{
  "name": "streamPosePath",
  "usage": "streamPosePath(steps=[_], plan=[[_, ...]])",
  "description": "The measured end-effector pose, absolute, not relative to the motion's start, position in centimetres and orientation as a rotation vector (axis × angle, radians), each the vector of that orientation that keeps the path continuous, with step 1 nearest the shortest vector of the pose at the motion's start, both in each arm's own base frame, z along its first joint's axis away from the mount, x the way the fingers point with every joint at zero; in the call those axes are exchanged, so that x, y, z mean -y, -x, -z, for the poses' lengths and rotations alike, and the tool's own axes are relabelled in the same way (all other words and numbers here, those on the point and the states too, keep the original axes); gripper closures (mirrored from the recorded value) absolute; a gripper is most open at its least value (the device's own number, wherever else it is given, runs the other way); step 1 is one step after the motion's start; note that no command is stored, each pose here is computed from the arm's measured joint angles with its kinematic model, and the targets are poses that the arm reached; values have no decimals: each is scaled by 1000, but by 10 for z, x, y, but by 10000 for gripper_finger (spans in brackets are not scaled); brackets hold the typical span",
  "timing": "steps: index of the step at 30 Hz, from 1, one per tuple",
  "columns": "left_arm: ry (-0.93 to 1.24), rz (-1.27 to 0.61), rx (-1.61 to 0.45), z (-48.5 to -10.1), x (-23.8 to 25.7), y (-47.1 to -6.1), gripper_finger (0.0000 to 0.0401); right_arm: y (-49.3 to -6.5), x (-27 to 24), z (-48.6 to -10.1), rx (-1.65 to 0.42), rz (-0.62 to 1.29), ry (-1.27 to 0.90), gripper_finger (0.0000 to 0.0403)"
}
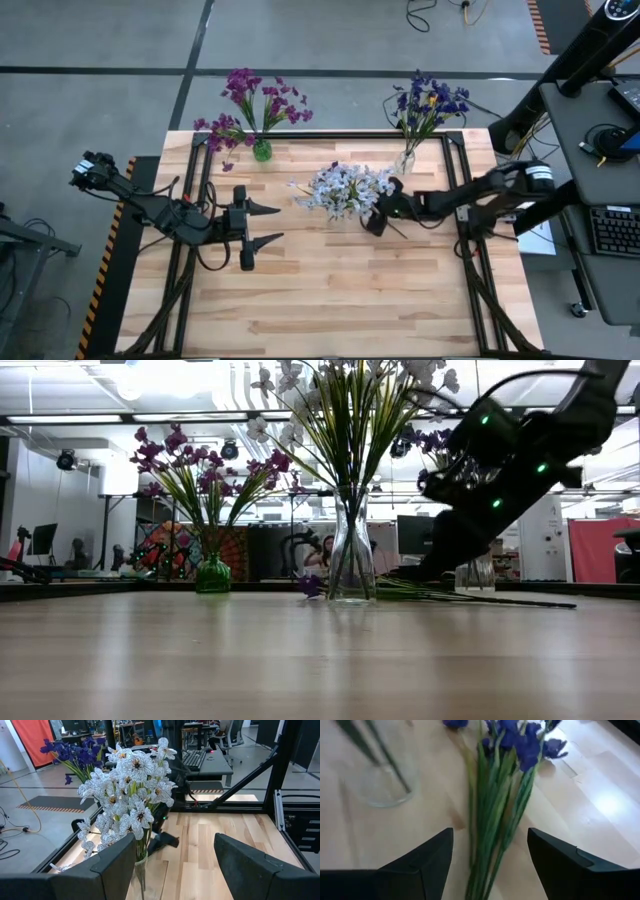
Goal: Sort flowers into vase by color
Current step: Put the blue flowers into the top transparent flower vase
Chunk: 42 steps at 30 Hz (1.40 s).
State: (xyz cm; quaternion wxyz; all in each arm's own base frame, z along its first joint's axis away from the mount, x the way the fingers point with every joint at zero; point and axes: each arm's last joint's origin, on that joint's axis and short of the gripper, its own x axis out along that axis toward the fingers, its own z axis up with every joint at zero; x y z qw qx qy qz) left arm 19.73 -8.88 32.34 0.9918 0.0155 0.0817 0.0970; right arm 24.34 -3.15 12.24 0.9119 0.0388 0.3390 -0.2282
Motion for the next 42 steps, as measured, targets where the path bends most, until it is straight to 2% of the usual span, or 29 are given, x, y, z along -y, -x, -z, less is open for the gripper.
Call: streamPosePath(steps=[8,12,15,24,27,35,42], plan=[[-33,-194,-166,-323,89,-197,150,-250,40,-98,-741,462,-121,147],[-33,-195,-166,-323,89,-197,150,-253,41,-92,-738,472,-130,164],[-33,-195,-166,-323,89,-197,150,-253,41,-92,-738,474,-149,199],[-33,-194,-166,-323,89,-197,150,-253,41,-94,-734,478,-154,345],[-33,-194,-166,-323,89,-197,150,-252,42,-96,-729,486,-163,379],[-32,-194,-165,-323,89,-197,150,-241,41,-120,-676,531,-241,382],[-32,-195,-164,-323,89,-197,150,-212,38,-149,-612,581,-270,382]])
